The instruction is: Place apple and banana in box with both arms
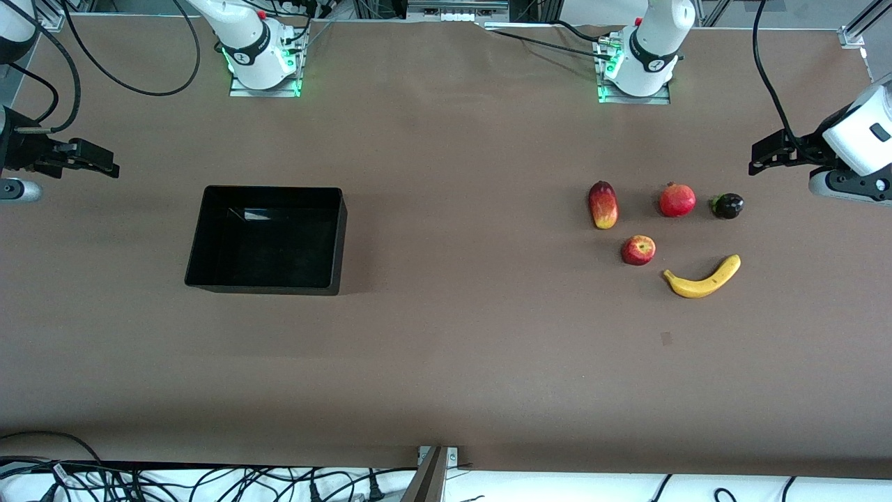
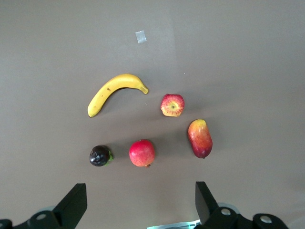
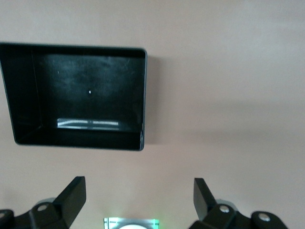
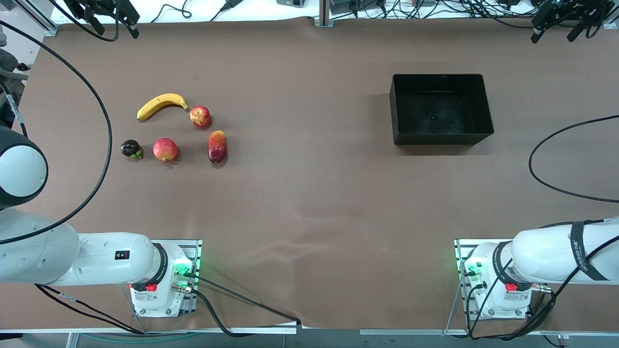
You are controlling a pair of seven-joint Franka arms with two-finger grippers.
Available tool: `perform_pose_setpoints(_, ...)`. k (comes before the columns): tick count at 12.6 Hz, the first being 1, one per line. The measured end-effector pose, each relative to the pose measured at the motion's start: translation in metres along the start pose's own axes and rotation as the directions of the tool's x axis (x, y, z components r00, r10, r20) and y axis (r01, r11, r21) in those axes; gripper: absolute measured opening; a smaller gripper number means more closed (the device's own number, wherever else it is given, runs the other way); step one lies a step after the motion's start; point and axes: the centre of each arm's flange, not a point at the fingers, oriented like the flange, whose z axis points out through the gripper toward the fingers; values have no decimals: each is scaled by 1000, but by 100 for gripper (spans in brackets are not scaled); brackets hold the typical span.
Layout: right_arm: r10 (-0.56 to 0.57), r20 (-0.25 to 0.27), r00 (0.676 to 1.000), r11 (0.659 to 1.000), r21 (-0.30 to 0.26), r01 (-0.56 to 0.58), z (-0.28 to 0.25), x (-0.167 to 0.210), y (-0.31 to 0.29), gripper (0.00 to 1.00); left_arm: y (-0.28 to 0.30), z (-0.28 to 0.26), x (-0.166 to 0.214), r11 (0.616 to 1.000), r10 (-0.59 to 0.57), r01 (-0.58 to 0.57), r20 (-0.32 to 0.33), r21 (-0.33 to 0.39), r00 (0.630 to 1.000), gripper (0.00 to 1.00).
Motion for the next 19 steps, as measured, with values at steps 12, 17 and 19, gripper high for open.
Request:
perform_pose_setpoints(12, 81, -13, 997, 995, 50, -81, 323, 31, -4, 100, 0, 1, 0, 1000, 0, 0, 1, 0, 1000, 100)
perform_pose_setpoints(17, 69, 14, 998, 996, 51, -69, 337, 29, -4, 56, 0, 1, 0, 1000, 0, 0, 1, 0, 1000, 100)
perform_pose_setpoints(19, 48, 4, 999, 998, 50, -48, 334, 32, -4, 32, 0, 1, 0, 1000, 0, 0, 1, 0, 1000, 100)
